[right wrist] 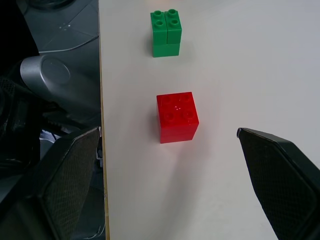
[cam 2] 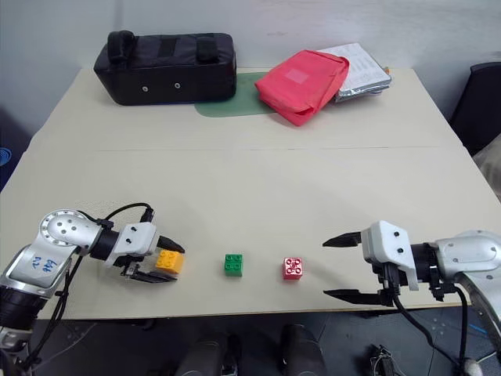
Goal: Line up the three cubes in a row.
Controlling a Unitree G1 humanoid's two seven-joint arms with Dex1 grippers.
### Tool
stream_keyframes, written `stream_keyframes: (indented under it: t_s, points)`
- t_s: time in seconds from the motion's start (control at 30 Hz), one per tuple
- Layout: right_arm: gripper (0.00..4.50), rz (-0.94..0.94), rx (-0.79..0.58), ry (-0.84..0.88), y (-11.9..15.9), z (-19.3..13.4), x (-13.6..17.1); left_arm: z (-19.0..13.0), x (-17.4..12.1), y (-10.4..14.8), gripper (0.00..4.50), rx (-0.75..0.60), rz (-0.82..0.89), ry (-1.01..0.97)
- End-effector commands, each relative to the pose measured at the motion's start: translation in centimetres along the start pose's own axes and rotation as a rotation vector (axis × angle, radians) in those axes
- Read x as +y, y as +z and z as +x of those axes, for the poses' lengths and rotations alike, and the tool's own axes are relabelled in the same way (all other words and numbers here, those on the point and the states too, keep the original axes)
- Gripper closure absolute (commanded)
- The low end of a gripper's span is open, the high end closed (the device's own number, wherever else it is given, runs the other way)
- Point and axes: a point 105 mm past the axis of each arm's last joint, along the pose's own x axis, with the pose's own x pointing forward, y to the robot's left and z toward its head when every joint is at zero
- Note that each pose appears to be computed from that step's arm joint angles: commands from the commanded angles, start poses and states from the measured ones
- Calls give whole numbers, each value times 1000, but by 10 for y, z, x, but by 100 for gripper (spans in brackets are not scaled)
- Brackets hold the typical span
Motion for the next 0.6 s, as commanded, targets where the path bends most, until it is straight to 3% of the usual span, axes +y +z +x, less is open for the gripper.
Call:
stream_keyframes:
  t_s: [0.03, 0.43, 0.6]
  points:
    - [0, -20, 2, 2, 0, -3, 1, -14, -7, 15, 1, -39, -8, -9]
    - [0, 121, 18, -58, -12, -70, -8, -109, -22, 30, 1, -73, -187, 109]
    - [0, 149, 10, -68, -14, -82, -10, -125, -21, 29, 1, -61, -198, 147]
